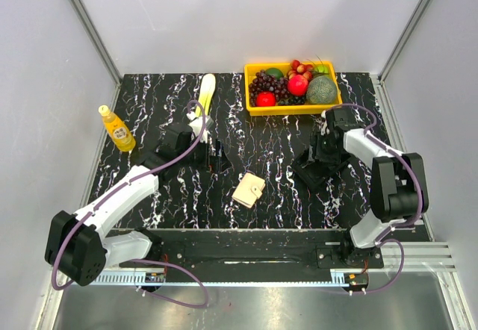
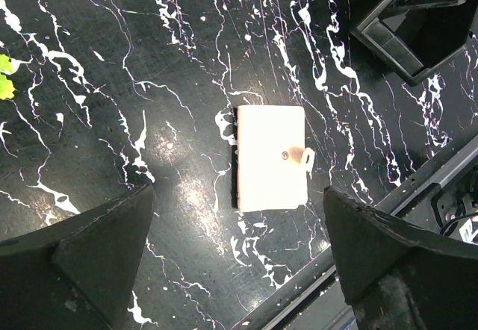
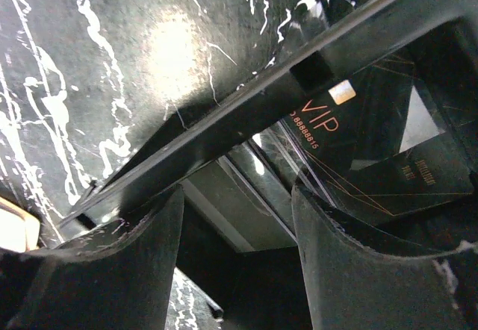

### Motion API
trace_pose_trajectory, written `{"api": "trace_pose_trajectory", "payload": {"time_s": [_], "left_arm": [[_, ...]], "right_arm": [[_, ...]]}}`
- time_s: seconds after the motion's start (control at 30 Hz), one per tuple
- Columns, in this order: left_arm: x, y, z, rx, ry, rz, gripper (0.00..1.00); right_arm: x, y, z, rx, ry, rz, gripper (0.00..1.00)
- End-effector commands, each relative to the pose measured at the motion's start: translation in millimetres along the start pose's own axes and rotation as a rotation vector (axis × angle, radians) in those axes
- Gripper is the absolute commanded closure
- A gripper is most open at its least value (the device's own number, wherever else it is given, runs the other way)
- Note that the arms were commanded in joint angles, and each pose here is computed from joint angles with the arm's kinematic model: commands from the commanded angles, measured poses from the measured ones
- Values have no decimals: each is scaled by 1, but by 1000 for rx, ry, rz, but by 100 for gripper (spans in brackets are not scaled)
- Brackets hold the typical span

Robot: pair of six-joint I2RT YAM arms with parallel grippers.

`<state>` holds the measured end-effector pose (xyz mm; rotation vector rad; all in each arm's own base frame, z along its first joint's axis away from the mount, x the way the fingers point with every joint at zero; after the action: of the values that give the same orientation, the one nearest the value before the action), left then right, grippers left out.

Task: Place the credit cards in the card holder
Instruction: Pick up the credit card from the storage box.

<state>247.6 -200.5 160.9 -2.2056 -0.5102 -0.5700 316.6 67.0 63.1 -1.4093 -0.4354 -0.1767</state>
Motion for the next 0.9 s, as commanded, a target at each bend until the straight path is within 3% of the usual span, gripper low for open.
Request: {"api": "trace_pose_trajectory", "payload": {"time_s": [0.0,0.17,0.33,0.5,0.73,0.87], "left_arm": [[4,0,-9,-45,9,-16,1],[3,2,-8,-42,7,-9,1],[4,4,-10,-51,6,-7,1],[2,6,-9,-49,3,1,1],[2,8,-9,-53,2,9,1],[2,10,-10,-59,2,16,1]], "right_arm": [[-3,10,1,21,16,-1,35],[-11,7,10,78,15,-10,42],[-8,-5,27,179,16,-35,62],[-2,-21,35,219,22,-76,68],[0,-43,54,329,6,-110,68],[-3,-32,39,231,29,-89,58]]}}
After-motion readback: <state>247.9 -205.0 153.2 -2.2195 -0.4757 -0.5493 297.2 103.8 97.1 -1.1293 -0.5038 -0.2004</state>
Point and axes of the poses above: each gripper's point midway between its finger pads, its own y axis out along the fingers, its own z axis along the line the jaws close on, x = y × z, the point moved 2 cm from there along -y, back along the fingers, and after that the axes turned 15 degrees about -y, right-handed, at the moved point
